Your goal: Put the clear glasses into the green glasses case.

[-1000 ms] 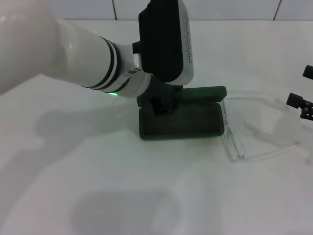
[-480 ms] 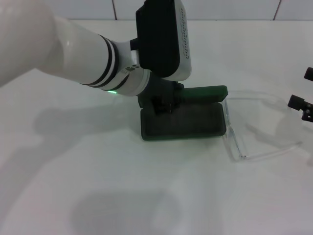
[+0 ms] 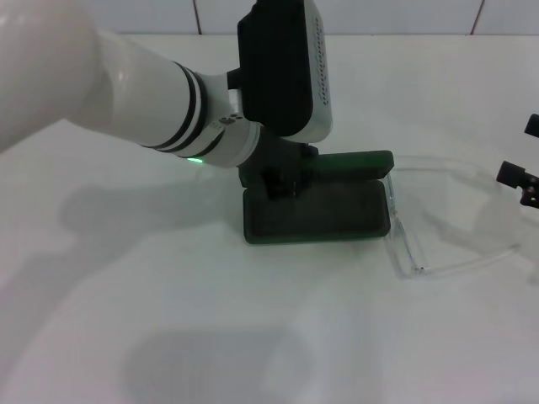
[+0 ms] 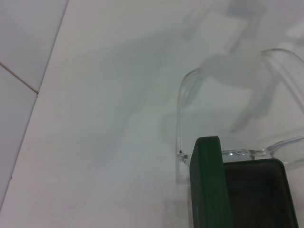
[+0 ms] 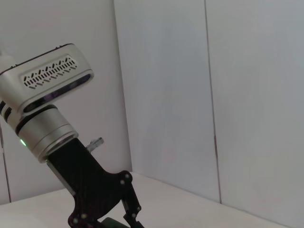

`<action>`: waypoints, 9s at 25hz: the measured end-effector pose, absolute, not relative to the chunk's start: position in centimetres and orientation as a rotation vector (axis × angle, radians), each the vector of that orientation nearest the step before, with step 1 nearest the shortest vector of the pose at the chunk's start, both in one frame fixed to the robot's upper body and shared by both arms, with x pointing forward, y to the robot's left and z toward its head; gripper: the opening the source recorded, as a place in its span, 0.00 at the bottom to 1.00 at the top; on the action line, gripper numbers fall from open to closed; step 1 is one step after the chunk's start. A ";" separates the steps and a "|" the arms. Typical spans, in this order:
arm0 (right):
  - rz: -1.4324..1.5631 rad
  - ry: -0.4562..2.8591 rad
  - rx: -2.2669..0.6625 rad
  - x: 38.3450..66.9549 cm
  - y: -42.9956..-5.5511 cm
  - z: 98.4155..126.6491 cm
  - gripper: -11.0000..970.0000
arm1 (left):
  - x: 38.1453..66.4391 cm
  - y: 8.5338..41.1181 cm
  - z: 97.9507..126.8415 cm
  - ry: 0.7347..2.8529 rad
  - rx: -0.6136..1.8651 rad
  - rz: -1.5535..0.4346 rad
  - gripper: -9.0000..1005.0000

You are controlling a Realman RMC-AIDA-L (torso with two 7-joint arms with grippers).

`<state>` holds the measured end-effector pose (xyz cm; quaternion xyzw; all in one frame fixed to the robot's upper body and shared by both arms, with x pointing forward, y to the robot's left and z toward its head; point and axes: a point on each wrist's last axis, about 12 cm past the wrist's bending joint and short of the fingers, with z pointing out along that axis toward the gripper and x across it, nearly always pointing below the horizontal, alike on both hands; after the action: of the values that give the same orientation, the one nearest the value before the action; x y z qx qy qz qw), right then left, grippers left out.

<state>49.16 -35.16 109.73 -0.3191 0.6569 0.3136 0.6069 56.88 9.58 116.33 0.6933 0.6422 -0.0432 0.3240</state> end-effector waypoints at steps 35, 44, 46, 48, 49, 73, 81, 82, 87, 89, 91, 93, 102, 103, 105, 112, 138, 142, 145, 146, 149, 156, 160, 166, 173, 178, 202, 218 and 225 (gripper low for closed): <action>0.720 1.525 -0.732 48.8 -35.3 109.4 0.90 | 57.9 9.5 116.5 1.665 1.706 -0.071 0.33; 0.707 1.526 -0.716 48.7 -35.7 109.5 0.90 | 57.6 9.6 115.2 1.685 1.713 -0.076 0.33; 0.705 1.526 -0.713 48.7 -35.8 109.5 0.90 | 57.5 9.5 114.9 1.685 1.719 -0.075 0.33; 0.706 1.525 -0.714 48.7 -35.8 109.5 0.90 | 57.3 9.5 114.5 1.686 1.729 -0.076 0.33; 0.707 1.524 -0.716 48.7 -35.8 109.5 0.90 | 57.2 9.4 114.3 1.686 1.735 -0.077 0.33; 0.709 1.523 -0.719 48.8 -35.7 109.5 0.90 | 54.8 8.9 112.2 1.764 1.805 -0.234 0.32; 0.715 1.524 -0.722 48.9 -35.5 109.5 0.90 | 54.2 9.0 113.0 1.802 1.789 -0.337 0.32; 0.717 1.526 -0.722 48.9 -35.5 109.5 0.90 | 54.1 9.0 113.3 1.807 1.784 -0.359 0.32; 0.755 1.587 -0.741 49.4 -35.6 110.5 0.90 | 54.0 9.5 115.3 1.832 1.740 -0.484 0.32; 0.776 1.661 -0.761 49.8 -35.6 111.1 0.90 | 53.9 9.8 116.2 1.836 1.713 -0.561 0.32; 0.792 1.753 -0.771 50.3 -35.6 111.7 0.90 | 54.0 10.4 117.3 1.837 1.665 -0.664 0.32; 0.788 1.832 -0.786 50.8 -35.6 112.5 0.90 | 54.2 11.4 118.7 1.811 1.592 -0.788 0.32; 0.760 2.152 -0.832 53.8 -32.4 117.7 0.90 | 53.7 20.1 122.1 1.577 1.278 -1.114 0.32; 0.762 2.186 -0.824 54.2 -31.9 118.3 0.88 | 53.6 21.0 122.1 1.560 1.251 -1.140 0.32; 0.760 2.258 -0.807 55.2 -30.4 119.8 0.85 | 53.2 22.4 121.9 1.535 1.203 -1.175 0.32; 0.724 2.510 -0.843 57.8 -24.7 122.7 0.77 | 52.3 24.0 119.5 1.506 1.177 -1.167 0.32; 0.406 2.859 -0.940 63.7 -16.5 120.1 0.59 | 53.3 23.0 117.3 1.407 1.196 -1.199 0.32; 0.426 2.858 -0.922 63.8 -16.1 119.5 0.59 | 53.3 22.9 117.3 1.401 1.207 -1.196 0.32; 0.489 2.849 -0.910 63.7 -15.6 119.2 0.59 | 53.3 22.9 117.3 1.391 1.217 -1.185 0.32; 0.499 2.847 -0.907 63.7 -15.5 119.1 0.59 | 53.3 22.9 117.2 1.392 1.218 -1.184 0.32; 0.520 2.853 -0.904 63.7 -15.2 118.7 0.59 | 53.3 22.9 116.9 1.396 1.216 -1.187 0.32; 0.507 2.886 -0.927 63.3 -14.8 117.8 0.59 | 53.2 23.0 116.4 1.400 1.204 -1.199 0.32; 0.491 2.891 -0.928 63.3 -14.8 117.6 0.59 | 53.1 23.1 116.2 1.404 1.194 -1.201 0.32; 0.479 2.884 -0.919 63.4 -15.0 117.4 0.59 | 53.1 23.2 116.0 1.411 1.184 -1.209 0.32; 0.460 2.891 -0.921 63.2 -15.3 117.0 0.46 | 53.0 23.2 115.9 1.411 1.183 -1.211 0.32; 0.460 2.895 -0.920 63.1 -15.4 116.8 0.41 | 53.0 23.2 115.9 1.414 1.180 -1.211 0.32; 0.424 2.907 -0.891 62.5 -17.0 116.0 0.13 | 52.9 23.1 115.5 1.409 1.143 -1.243 0.32; 0.367 2.809 -0.905 61.2 -19.2 117.4 0.11 | 52.8 23.1 115.3 1.415 1.124 -1.257 0.32; 0.335 2.713 -0.892 59.3 -21.3 119.9 0.10 | 52.8 23.3 115.5 1.395 1.096 -1.264 0.32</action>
<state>59.27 -21.32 119.94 -0.3075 0.9351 0.1155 0.1327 52.82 23.28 115.47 0.4459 0.5675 -0.5142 0.4633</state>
